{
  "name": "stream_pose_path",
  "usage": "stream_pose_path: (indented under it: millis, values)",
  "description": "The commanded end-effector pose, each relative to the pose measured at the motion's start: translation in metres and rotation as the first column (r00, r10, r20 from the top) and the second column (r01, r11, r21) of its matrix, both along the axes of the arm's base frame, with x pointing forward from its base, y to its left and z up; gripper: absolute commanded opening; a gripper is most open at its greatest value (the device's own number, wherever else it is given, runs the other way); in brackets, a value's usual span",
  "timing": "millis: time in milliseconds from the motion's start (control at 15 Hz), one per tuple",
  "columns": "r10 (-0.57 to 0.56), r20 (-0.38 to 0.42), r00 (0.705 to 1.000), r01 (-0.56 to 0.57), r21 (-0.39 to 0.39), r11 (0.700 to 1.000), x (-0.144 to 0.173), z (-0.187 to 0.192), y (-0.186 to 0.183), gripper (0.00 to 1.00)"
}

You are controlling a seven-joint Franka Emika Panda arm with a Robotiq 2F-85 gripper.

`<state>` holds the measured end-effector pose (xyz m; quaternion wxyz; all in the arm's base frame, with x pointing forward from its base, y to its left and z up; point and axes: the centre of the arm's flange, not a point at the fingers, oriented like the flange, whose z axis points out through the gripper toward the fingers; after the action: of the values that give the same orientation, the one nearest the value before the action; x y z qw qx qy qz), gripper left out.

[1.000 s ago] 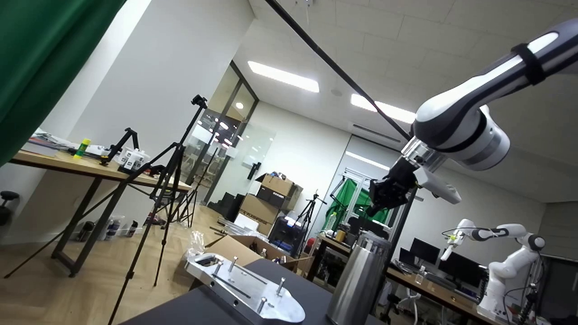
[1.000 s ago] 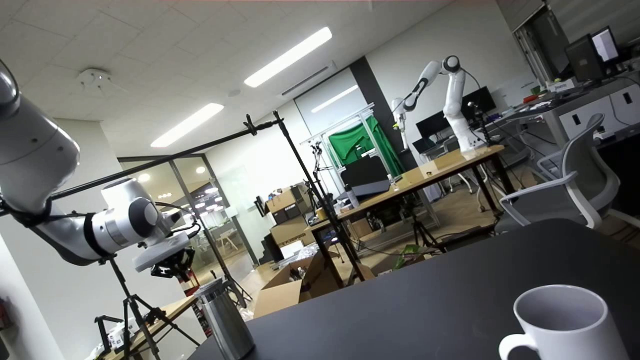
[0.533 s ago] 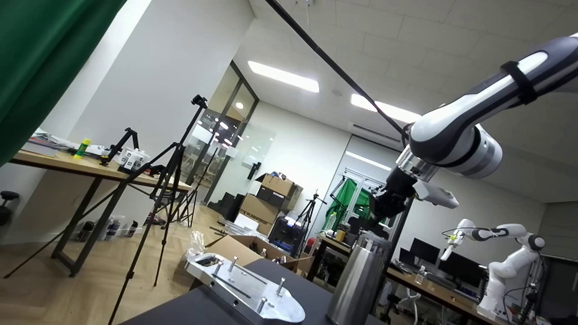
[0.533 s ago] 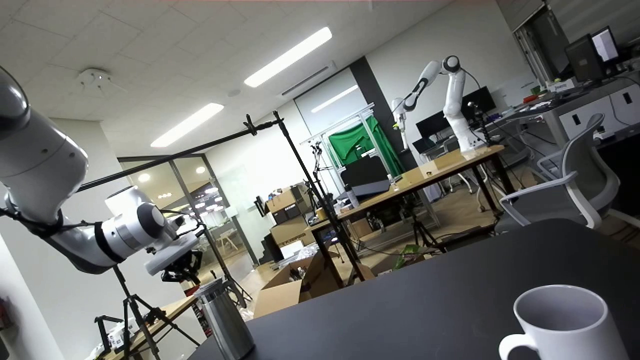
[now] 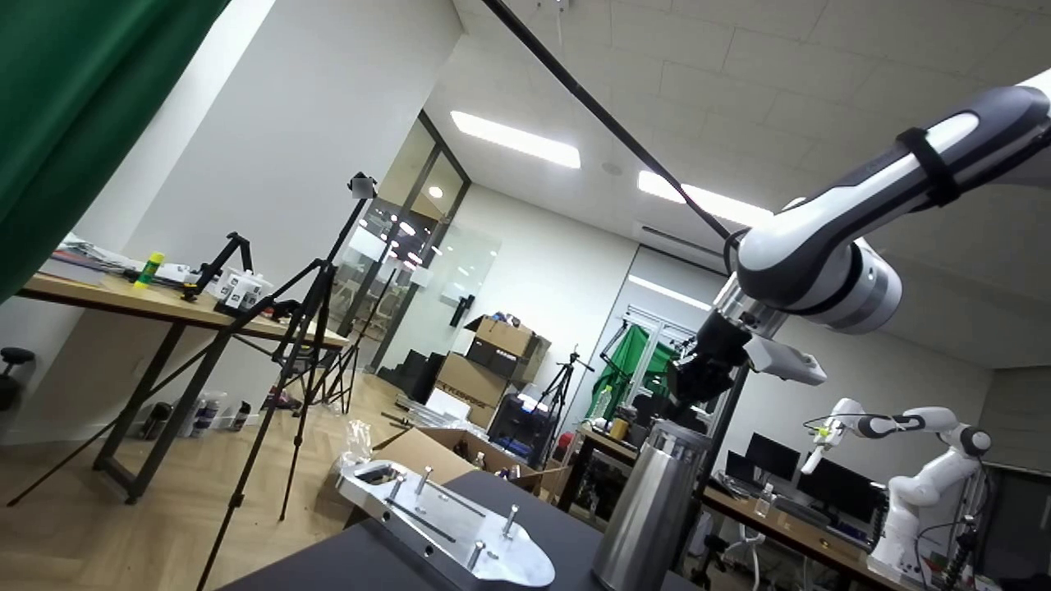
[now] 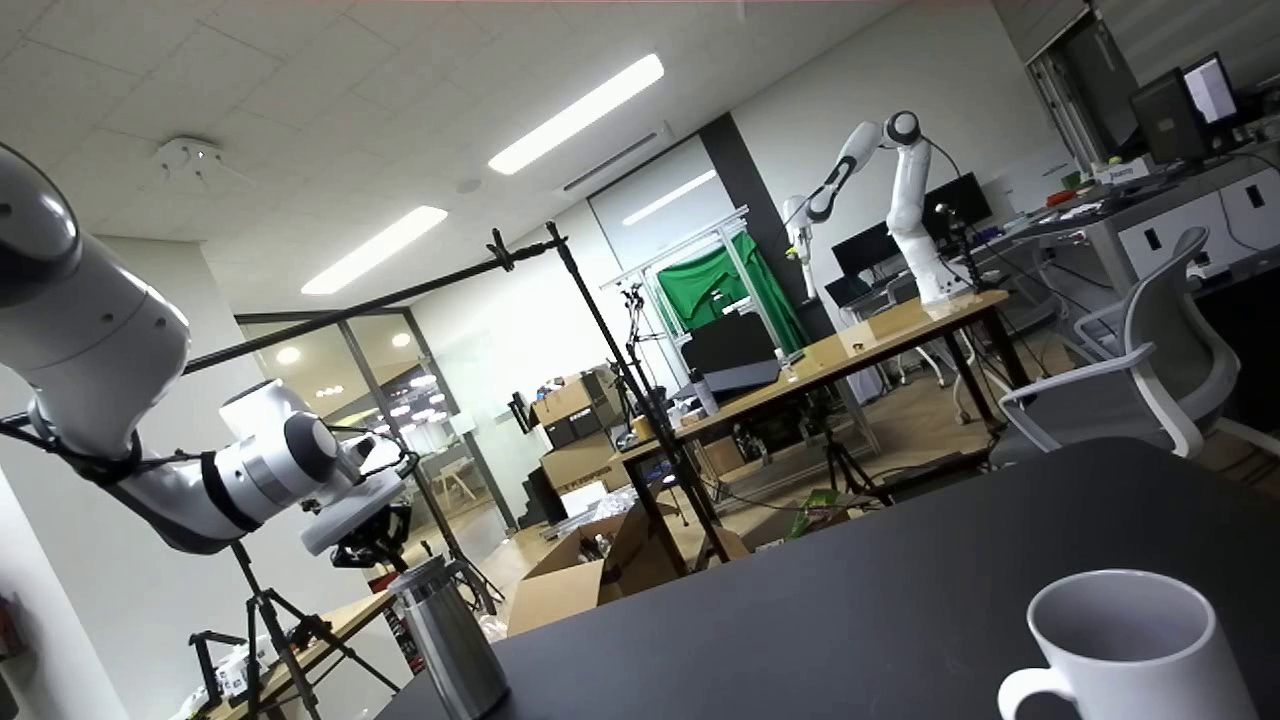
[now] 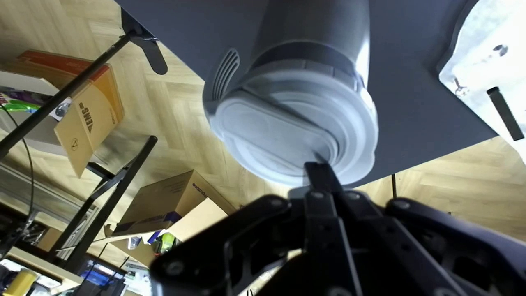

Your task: Open the mouth of the flask

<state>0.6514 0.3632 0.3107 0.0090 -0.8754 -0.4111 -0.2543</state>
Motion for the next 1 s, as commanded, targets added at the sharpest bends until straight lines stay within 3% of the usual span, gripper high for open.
stream_pose_path:
  millis: [0,267,467,667,933]
  values:
    - [-0.019,-0.031,0.999,0.018,-0.031,0.999,0.012,-0.006,0.004,0.0]
    - [-0.039,-0.12,0.992,0.029,-0.09,0.996,0.014,-0.019,0.004,0.0]
    - [-0.051,-0.131,0.99,0.039,-0.093,0.995,0.017,-0.018,0.008,0.0]
    - [-0.072,-0.134,0.988,0.068,-0.03,0.997,0.02,-0.001,0.01,0.0]
    - [-0.123,-0.081,0.989,0.127,0.042,0.991,0.02,0.038,0.005,0.0]
